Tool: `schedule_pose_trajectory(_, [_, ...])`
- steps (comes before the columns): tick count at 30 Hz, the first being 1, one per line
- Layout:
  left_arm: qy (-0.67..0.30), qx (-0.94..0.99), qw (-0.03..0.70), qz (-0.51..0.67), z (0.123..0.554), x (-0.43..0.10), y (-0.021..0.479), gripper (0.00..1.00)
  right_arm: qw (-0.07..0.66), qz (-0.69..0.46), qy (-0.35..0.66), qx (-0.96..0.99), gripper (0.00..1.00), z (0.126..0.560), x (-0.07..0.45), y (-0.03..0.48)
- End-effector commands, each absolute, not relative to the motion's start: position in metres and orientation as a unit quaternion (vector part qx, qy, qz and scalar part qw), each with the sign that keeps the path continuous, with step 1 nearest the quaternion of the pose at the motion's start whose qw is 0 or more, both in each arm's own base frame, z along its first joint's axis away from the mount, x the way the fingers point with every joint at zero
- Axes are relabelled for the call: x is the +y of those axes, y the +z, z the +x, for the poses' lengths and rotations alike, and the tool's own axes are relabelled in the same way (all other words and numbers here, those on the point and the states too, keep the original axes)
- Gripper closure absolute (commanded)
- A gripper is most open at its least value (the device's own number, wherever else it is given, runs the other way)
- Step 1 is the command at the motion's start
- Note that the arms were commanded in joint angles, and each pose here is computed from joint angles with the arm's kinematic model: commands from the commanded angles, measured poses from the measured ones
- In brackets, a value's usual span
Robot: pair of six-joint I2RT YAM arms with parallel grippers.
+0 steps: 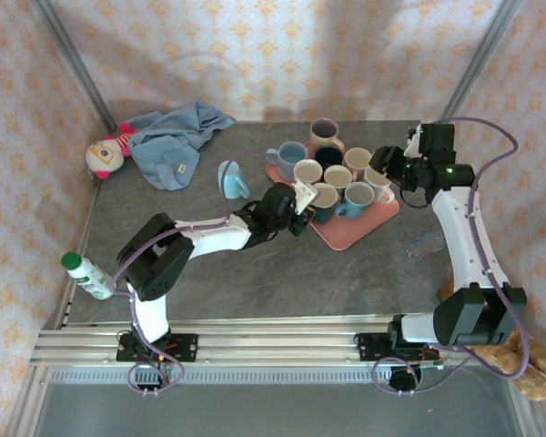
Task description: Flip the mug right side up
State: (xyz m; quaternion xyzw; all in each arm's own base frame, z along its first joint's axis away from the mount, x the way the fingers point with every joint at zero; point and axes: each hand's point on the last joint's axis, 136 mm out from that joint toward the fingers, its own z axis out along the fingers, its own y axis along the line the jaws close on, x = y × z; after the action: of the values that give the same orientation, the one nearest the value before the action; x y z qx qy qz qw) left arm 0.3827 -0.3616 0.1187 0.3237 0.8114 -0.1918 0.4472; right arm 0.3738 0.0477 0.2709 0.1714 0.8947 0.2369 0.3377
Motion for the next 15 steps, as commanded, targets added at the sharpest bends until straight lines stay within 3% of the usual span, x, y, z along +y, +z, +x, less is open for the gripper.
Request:
schedule_pose_trajectory(1, [-0.202,0.761,0.530,0.315,0.403,-0.378,0.175,1.00,0.346,0.169,0.241,0.891,0.44,0.364,0.048,0.283])
schedule_pose_trajectory(7, [-0.214,0.765,0.523,0.310,0.404,-0.383,0.163,0.97,0.342,0.172,0.250,0.889,0.44,0.366,0.050,0.280])
schedule_pose_trajectory(11, [-0.211,0.770,0.522,0.299,0.405,-0.379,0.164,0.69,0.344,0.171,0.257,0.887,0.44,0.369,0.052,0.282])
schedule_pose_trajectory(15, [-0.202,0.771,0.527,0.295,0.399,-0.368,0.168,0.55,0.343,0.172,0.258,0.887,0.43,0.369,0.052,0.282])
